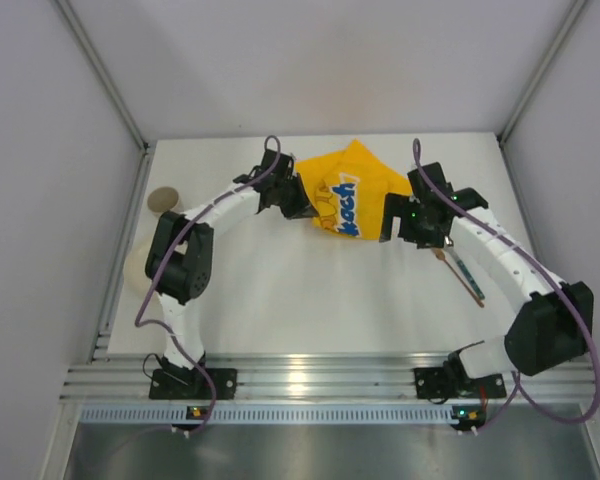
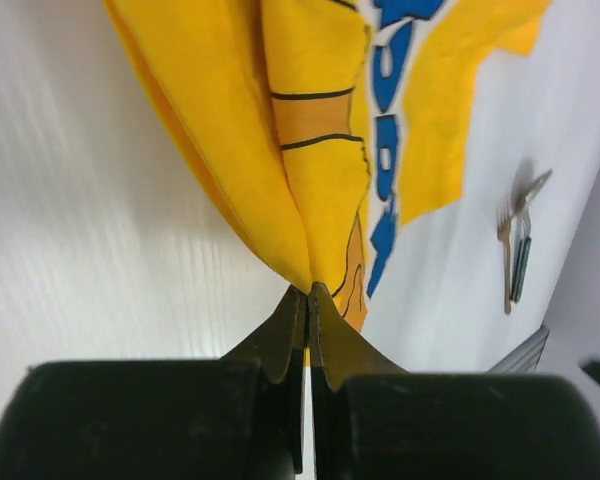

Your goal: Set the dinner table for one person

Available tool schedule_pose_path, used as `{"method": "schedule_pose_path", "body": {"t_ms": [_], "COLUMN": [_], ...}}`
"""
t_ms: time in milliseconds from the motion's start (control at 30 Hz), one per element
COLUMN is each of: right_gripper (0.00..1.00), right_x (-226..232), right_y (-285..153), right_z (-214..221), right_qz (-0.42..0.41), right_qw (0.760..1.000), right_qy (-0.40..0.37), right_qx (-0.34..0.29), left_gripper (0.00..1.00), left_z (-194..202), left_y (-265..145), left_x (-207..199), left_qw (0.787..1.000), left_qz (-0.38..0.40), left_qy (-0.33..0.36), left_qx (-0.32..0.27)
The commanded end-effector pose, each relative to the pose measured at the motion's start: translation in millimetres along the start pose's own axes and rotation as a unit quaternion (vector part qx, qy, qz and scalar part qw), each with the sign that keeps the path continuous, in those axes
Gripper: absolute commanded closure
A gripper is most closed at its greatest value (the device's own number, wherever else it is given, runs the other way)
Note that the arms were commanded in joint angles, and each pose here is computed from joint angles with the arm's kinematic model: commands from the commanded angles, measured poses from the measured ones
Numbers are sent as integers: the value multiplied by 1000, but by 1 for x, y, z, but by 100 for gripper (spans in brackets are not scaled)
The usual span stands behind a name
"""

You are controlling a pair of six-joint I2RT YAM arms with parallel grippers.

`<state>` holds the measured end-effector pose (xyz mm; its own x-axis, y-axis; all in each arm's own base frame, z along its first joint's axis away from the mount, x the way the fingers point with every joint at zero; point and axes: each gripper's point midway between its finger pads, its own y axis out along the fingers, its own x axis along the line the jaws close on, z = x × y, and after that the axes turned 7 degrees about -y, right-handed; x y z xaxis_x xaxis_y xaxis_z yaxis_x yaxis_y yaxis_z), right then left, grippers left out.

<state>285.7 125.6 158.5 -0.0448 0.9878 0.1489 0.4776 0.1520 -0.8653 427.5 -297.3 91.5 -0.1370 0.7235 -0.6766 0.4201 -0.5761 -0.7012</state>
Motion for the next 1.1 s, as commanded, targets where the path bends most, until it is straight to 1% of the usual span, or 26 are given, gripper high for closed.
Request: {"method": "schedule_pose_path", "body": {"t_ms": [0, 33, 100, 133, 167, 200, 267, 300, 400, 433, 567, 667, 700, 767, 800, 867, 1000, 1067], "right_gripper": [0, 0, 0, 0, 0, 2, 3, 5, 10, 11, 17, 25, 31, 37, 44, 49, 52, 62], "right_x": [-10, -14, -22, -17, -15, -8, 3, 13, 29, 30, 35, 31, 31, 32, 33, 37, 45, 47], "right_y": [28, 41, 55, 65, 71, 77, 89, 97, 109, 115, 131, 140, 144, 148, 150, 150, 147, 147], "right_z": [-20, -18, -13, -12, -9, 0, 0, 6, 12, 15, 22, 26, 27, 32, 35, 43, 58, 64], "right_qz": [-15, -11, -11, -27, -37, -62, -94, -123, -163, -164, -164, -157, -159, -159, -162, -166, -167, -169], "right_qw": [1000, 1000, 1000, 999, 999, 997, 994, 991, 983, 981, 981, 982, 982, 981, 980, 979, 979, 978], "right_qy": [18, 16, 20, 17, 18, 19, 34, 40, 70, 82, 79, 79, 79, 83, 84, 81, 70, 71], "right_qx": [-15, -2, 16, 20, 24, 38, 36, 43, 48, 55, 62, 66, 67, 75, 79, 88, 94, 99], "left_gripper": [100, 100, 100, 100, 100, 100, 100, 100, 100, 100, 100, 100, 100, 100, 100, 100, 100, 100], "left_z": [6, 15, 23, 31, 32, 36, 47, 50, 61, 64, 69, 70, 69, 70, 70, 69, 67, 67], "left_y": [-47, -49, -60, -61, -68, -70, -75, -76, -82, -84, -91, -93, -94, -94, -93, -92, -89, -88], "left_x": [-10, -1, -5, 2, 1, 4, 13, 15, 25, 28, 30, 31, 30, 30, 29, 28, 25, 25], "left_qw": [999, 999, 999, 999, 999, 999, 1000, 1000, 1000, 1000, 999, 999, 999, 999, 999, 999, 999, 999], "left_qz": [8, -1, 10, 2, 2, 0, -7, -10, -20, -22, -27, -33, -31, -31, -31, -29, -26, -26], "left_qy": [37, 34, 36, 33, 33, 31, 23, 22, 19, 16, 17, 19, 21, 20, 20, 20, 21, 19], "left_qx": [-11, -1, 5, 12, 6, 5, 10, 11, 13, 14, 18, 19, 19, 22, 23, 24, 25, 27]}}
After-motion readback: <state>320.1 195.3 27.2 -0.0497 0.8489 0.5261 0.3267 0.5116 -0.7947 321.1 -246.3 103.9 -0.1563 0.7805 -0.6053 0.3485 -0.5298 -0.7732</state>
